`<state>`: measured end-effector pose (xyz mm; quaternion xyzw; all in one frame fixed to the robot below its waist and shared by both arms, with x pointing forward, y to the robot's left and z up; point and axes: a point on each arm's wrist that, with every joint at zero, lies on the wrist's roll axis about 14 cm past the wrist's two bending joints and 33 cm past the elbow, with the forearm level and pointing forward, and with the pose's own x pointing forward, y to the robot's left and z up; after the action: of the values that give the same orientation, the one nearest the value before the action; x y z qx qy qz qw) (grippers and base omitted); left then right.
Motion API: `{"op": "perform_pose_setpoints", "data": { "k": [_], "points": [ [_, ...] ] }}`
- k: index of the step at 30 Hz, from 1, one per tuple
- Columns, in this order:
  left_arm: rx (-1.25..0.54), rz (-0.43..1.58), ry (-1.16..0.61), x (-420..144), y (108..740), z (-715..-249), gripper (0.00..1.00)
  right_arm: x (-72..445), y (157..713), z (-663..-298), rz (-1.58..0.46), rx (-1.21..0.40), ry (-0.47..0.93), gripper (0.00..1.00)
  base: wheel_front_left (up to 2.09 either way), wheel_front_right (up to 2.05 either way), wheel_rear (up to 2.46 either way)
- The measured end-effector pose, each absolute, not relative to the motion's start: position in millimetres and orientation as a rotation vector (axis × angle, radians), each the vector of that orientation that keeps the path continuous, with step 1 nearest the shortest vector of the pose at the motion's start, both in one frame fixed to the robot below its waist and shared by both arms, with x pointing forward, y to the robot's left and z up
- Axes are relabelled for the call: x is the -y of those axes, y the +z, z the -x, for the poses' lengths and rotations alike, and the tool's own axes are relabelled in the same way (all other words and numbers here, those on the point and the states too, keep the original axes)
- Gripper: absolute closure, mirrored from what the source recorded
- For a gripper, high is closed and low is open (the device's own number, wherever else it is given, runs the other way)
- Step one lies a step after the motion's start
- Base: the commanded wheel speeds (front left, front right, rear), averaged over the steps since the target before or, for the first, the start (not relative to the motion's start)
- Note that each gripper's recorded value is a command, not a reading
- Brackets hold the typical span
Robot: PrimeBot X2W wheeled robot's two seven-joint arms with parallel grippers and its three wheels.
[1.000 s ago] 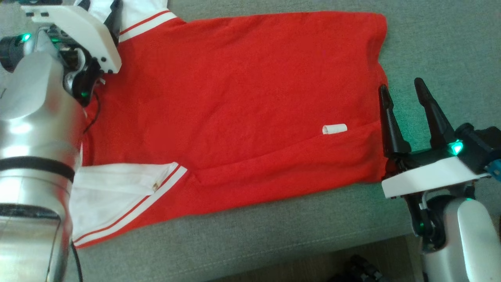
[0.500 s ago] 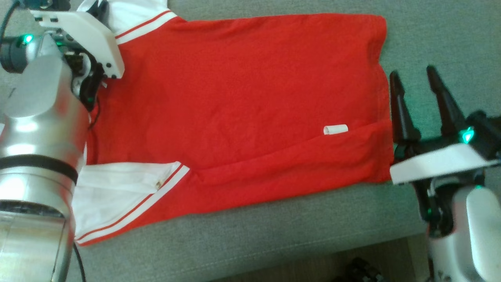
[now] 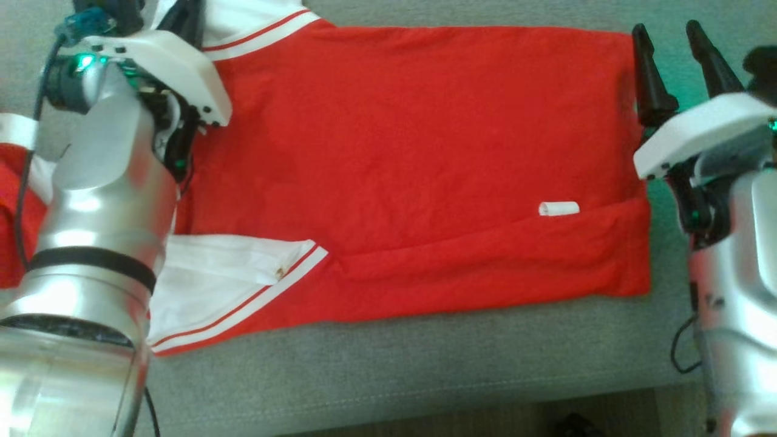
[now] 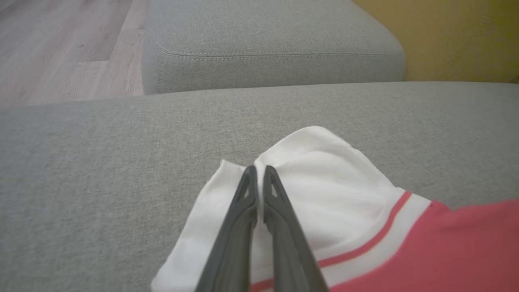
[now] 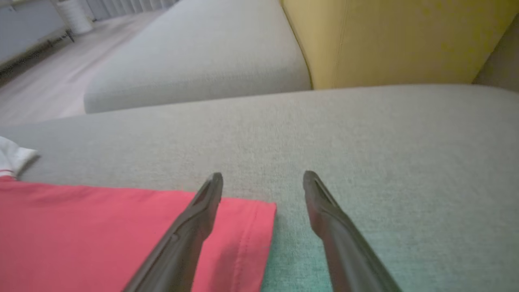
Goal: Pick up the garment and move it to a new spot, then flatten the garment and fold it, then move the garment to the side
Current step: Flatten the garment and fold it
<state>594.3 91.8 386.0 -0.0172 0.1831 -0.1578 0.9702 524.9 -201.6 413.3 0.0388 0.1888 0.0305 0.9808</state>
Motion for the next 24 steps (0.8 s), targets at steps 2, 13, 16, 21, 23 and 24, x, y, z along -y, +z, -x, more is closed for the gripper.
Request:
{"op": "perform_pose_setpoints", "data": {
  "k": [2,13,16,21,23,24],
  "points": [
    [-0.361,0.03,-0.324,-92,387,-592,1.0,201,399,-529,-0.085,-0.438,0.064,0.0,0.0,0.0,0.0],
    [-0.328,0.046,-0.327,-92,392,-593,1.0,191,364,-534,-0.1,-0.613,0.099,1.0,0.0,0.0,0.0],
    [-0.298,0.054,-0.333,-90,402,-595,1.0,189,369,-537,-0.12,-0.576,0.101,1.0,0.0,0.0,0.0],
    [-0.205,0.078,-0.343,-89,428,-599,1.0,193,392,-548,-0.126,-0.453,0.095,1.0,0.0,0.0,0.0],
    [-0.162,0.085,-0.342,-91,440,-598,1.0,195,407,-553,-0.129,-0.391,0.095,1.0,0.0,0.0,0.0],
    [-0.14,0.088,-0.337,-93,446,-598,1.0,196,414,-556,-0.13,-0.363,0.095,1.0,0.0,0.0,0.0]
  ]
}}
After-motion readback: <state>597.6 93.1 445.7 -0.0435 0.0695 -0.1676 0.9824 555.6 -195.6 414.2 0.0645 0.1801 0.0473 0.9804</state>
